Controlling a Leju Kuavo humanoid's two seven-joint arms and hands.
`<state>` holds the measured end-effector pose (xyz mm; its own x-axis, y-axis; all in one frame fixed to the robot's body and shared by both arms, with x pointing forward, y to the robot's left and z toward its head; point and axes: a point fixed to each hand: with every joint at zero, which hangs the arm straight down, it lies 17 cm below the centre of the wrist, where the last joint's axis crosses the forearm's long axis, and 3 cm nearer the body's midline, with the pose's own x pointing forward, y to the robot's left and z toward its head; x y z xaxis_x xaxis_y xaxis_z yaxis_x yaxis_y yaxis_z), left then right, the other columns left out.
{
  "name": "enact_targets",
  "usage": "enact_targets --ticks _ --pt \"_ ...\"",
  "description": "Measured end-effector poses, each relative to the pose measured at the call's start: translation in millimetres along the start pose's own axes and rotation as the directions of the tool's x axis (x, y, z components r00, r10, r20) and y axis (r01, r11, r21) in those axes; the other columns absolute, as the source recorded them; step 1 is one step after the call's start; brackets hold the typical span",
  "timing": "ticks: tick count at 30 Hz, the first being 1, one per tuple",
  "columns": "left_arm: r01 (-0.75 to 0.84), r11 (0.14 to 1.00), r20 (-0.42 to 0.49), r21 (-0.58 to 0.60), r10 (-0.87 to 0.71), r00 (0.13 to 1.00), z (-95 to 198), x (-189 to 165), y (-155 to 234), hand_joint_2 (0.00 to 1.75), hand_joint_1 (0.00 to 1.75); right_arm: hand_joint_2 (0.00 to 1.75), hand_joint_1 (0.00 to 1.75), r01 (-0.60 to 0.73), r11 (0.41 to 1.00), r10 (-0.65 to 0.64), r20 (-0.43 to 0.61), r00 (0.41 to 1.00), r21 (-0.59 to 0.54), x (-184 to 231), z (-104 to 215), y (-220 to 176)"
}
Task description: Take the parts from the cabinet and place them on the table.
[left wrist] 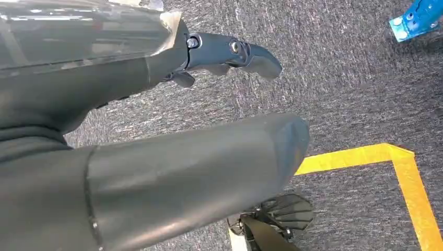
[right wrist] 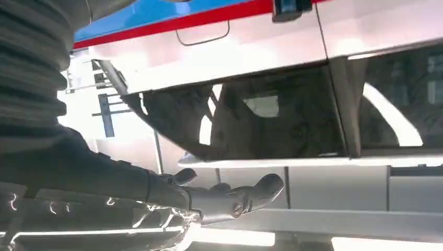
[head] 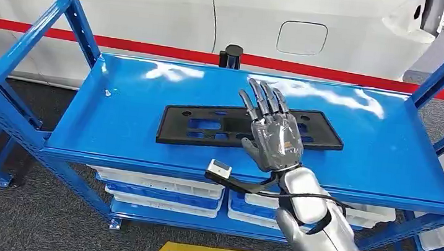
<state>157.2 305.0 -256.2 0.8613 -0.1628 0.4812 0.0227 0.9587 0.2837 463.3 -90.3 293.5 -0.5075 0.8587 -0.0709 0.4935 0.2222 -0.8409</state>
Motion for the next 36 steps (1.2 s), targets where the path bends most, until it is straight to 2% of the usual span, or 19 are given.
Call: enact_targets --ticks 11,21,27,36 --pt "-0.001 1.000 0.007 0.002 0.001 1.000 1 0 0 0.00 0.00 1.75 0.00 0.005 0.999 -0.005 -0.015 1.000 -0.039 -3 16 -22" --pt "0.009 1.000 -0.004 0.003 -0.009 1.000 0 -2 1 0.00 0.00 1.75 0.00 -0.025 0.992 0.029 -0.028 0.999 0.124 -2 46 34" --pt "0.015 1.000 -0.002 0.006 -0.015 1.000 0 -2 1 0.00 0.00 1.75 0.00 -0.013 0.986 0.019 -0.034 0.999 0.168 0 51 54" --pt "0.014 1.000 0.000 0.004 -0.014 1.000 0 2 -2 0.00 0.00 1.75 0.00 0.009 0.975 -0.003 -0.029 1.000 0.220 8 32 84"
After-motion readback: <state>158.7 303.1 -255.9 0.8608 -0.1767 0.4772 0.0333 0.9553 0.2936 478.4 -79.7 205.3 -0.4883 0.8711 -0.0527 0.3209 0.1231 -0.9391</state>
